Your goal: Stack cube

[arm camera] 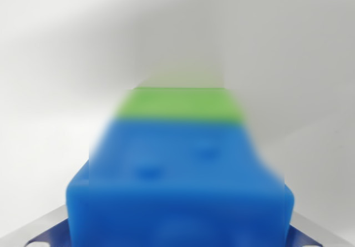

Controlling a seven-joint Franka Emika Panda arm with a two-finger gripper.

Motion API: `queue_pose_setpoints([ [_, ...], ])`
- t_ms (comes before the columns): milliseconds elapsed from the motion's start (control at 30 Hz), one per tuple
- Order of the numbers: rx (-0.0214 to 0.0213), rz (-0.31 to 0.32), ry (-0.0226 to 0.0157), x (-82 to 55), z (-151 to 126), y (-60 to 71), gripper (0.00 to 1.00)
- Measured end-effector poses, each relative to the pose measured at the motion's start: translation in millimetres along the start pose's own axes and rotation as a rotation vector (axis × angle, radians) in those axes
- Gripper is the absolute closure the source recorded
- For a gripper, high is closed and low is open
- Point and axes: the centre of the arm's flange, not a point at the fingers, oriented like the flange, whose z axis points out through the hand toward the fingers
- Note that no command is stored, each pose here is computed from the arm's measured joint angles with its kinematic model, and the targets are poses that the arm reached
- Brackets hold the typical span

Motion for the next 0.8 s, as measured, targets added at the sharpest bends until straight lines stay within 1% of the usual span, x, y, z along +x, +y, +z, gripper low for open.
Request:
queue_pose_setpoints([
  [133,0.0001,0.000,0.0000,0.0,0.0,0.0,0.00],
  [300,-0.0021,0.000,-0.0006,-0.1,1.9,0.4,0.00],
  [800,-0.0017,0.000,-0.0005,-0.1,2.0,0.3,0.00],
])
